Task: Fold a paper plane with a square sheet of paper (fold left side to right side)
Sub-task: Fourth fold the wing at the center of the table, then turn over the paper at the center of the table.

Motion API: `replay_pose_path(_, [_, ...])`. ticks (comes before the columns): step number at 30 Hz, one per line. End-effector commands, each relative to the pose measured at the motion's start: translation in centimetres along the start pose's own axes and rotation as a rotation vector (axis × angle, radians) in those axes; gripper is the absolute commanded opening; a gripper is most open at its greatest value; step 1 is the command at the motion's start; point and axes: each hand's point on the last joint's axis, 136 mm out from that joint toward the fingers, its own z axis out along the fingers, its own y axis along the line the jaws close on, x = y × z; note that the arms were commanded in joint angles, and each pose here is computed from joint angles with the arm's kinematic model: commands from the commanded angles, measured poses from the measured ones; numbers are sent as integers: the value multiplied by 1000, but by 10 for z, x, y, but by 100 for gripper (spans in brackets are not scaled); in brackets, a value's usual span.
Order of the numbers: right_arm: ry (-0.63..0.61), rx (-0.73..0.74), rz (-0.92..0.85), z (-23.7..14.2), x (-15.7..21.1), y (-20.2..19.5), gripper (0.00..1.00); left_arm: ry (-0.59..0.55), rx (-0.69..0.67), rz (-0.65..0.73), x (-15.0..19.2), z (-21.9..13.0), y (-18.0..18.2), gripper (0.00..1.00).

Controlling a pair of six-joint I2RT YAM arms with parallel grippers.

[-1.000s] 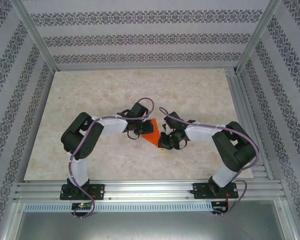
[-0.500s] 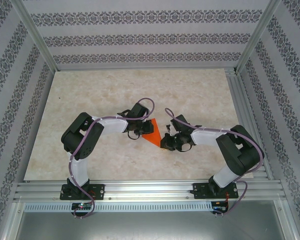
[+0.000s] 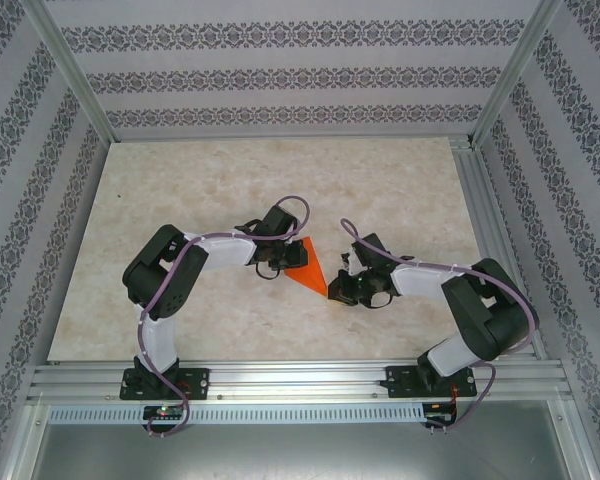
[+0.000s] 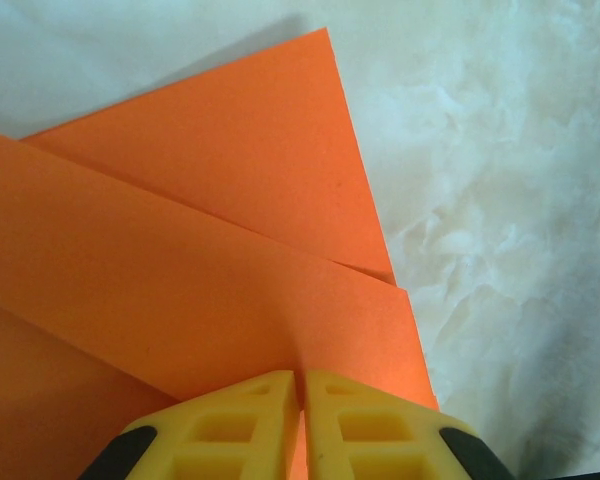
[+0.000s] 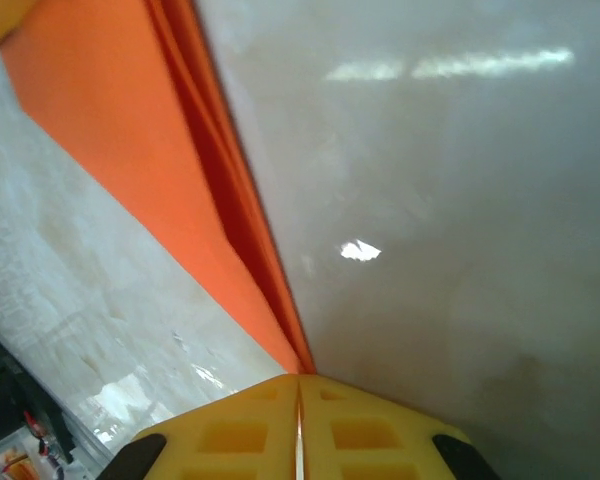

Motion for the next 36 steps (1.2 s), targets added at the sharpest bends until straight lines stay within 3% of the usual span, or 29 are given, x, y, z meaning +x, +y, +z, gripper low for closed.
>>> replay_pose_path(1, [39, 125, 40, -12, 10, -18, 10, 36, -168, -32, 16, 13, 44, 15])
replay_pose_path(7, [36, 121, 17, -17, 7, -13, 11, 30, -113, -25, 11, 8, 30, 18])
replay_pose_path(12, [-96, 117, -98, -51, -15, 8, 27, -12, -20, 7, -9, -19, -9, 22])
replay_pose_path(17, [-131, 78, -175, -58, -29, 25, 31, -68, 56, 36, -32, -59, -43, 28])
replay_pose_path(20, [-164, 38, -204, -58, -39, 37, 32, -112, 67, 20, -38, -82, -43, 32])
replay_pose_path(23, [-202, 7, -233, -58, -49, 46, 40, -129, 50, -20, -35, -92, -28, 38])
replay_pose_path(28, [-253, -15, -268, -59, -63, 55, 50, -100, 93, -89, -20, -77, -14, 42])
replay_pose_path(36, [-269, -35, -275, -62, -62, 57, 52, -92, 204, -151, -24, -41, -16, 47])
